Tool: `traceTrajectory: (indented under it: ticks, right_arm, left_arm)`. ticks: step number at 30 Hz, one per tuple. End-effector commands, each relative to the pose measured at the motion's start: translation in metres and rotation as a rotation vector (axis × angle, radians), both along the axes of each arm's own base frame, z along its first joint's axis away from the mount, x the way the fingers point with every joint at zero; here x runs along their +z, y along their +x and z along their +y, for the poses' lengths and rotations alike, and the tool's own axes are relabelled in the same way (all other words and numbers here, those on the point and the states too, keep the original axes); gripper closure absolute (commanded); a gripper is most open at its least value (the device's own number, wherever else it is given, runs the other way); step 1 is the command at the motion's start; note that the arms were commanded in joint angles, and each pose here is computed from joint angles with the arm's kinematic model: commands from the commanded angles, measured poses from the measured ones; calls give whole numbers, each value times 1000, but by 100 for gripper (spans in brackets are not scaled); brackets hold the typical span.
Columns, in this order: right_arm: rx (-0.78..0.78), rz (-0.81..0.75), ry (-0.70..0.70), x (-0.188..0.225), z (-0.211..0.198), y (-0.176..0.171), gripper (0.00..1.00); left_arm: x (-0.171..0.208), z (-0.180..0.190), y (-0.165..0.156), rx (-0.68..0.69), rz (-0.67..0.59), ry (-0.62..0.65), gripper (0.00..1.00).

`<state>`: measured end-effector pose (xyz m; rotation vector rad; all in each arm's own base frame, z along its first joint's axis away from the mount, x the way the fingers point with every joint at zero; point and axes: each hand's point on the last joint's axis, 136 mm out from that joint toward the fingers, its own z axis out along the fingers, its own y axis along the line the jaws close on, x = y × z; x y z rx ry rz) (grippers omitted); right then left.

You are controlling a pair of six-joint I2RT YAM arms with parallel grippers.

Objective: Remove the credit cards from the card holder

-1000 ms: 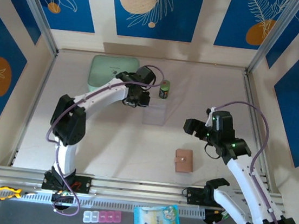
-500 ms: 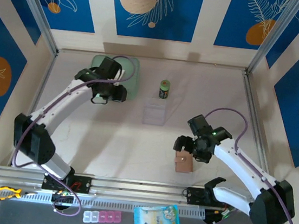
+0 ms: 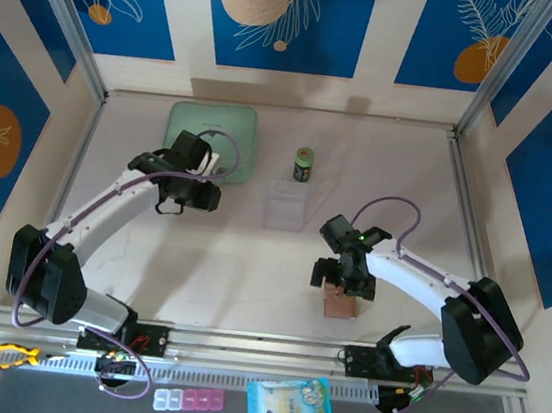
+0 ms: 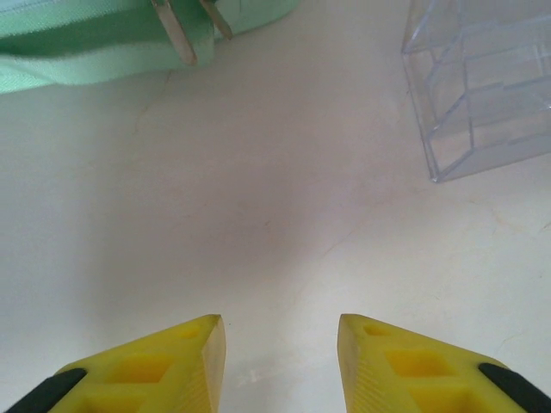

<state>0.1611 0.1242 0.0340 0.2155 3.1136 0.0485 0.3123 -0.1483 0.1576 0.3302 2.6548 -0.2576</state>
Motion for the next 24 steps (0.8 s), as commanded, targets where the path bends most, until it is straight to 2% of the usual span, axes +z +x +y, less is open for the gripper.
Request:
traceTrajectory:
  ticks: [1, 4, 10, 14, 24]
  right_arm:
    - [43, 46, 31, -10, 9, -9, 0]
    - [54, 67, 8, -15, 8, -15, 1]
    - [55, 67, 5, -15, 16, -22, 14]
    - [55, 59, 20, -11, 32, -20, 17]
    - [87, 12, 24, -6, 80, 20, 19]
  left_arm:
    - [23, 9, 10, -17, -92, 25, 61]
    - [18, 11, 10, -22, -99, 25, 61]
    - [10, 17, 12, -23, -92, 57, 60]
    - [9, 16, 12, -21, -90, 51, 60]
    - [5, 17, 13, -26, -81, 55, 60]
